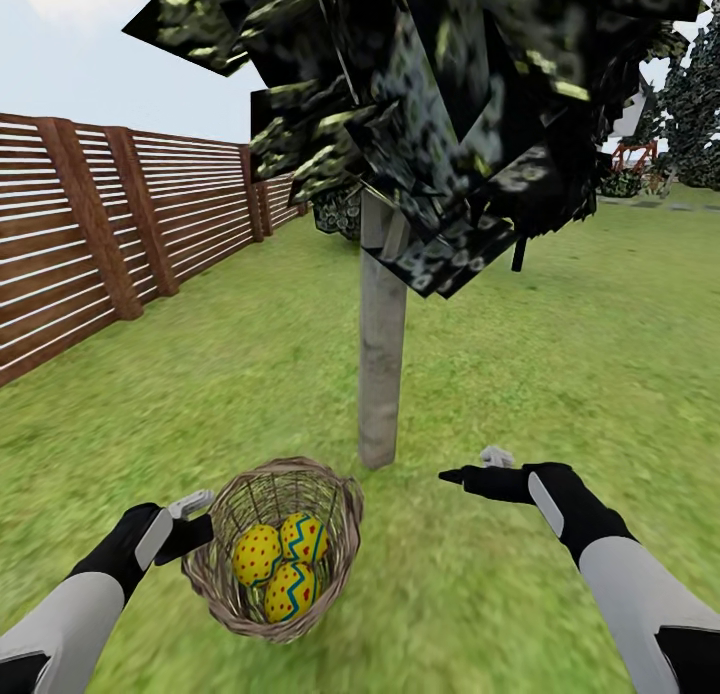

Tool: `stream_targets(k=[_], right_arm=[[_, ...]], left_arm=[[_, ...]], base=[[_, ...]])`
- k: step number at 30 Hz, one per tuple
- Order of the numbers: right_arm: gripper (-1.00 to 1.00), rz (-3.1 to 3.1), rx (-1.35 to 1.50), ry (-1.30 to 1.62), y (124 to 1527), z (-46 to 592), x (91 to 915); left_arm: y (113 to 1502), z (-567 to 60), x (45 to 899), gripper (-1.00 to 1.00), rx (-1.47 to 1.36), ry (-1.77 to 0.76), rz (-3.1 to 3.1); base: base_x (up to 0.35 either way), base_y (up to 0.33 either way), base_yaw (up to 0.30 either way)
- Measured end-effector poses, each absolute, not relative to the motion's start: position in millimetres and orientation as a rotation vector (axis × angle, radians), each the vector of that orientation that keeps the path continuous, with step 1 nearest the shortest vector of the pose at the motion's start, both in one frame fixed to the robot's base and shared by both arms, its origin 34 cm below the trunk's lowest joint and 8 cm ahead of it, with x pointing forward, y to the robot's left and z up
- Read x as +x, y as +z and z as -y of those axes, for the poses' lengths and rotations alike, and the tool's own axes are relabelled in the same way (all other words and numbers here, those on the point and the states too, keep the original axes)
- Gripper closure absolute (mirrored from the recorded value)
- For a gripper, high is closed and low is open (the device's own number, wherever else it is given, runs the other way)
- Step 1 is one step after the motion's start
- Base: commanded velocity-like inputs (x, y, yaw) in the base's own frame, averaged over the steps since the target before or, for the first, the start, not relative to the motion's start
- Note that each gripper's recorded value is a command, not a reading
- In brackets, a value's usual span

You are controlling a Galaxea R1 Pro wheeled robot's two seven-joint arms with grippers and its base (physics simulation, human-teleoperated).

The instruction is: Take the three Easter eggs out of the wicker basket on the lawn in the garden, then place them on the lawn next to a single tree (choose any tree) so that all three eggs are next to the same tree and none are left in the basket.

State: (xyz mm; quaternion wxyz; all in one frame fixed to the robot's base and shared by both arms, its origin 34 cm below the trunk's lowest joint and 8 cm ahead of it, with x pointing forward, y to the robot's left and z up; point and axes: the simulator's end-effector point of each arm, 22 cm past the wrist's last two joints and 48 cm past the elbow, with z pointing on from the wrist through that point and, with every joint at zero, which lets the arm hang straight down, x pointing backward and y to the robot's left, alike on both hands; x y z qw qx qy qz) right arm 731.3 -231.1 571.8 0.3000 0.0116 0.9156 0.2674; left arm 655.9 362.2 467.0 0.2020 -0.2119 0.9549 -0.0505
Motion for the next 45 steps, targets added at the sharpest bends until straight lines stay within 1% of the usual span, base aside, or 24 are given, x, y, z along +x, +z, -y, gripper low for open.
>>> stream_targets(k=[3, 17, 45], right_arm=[[-1.00, -2.432, 0.031, 0.708, 571, 231, 731], [-1.00, -2.434, 0.030, 0.703, 571, 232, 731], [-1.00, -2.437, 0.026, 0.702, 519, 231, 719]], left_arm=[[467, -362, 656, 1.00, -0.592, -0.143, -2.665], [467, -360, 656, 1.00, -0.586, -0.141, -2.667], [414, -357, 645, 1.00, -0.585, -0.149, -2.670]], base=[[0.003, 0.000, 0.000], [0.184, 0.000, 0.000], [0.001, 0.000, 0.000]])
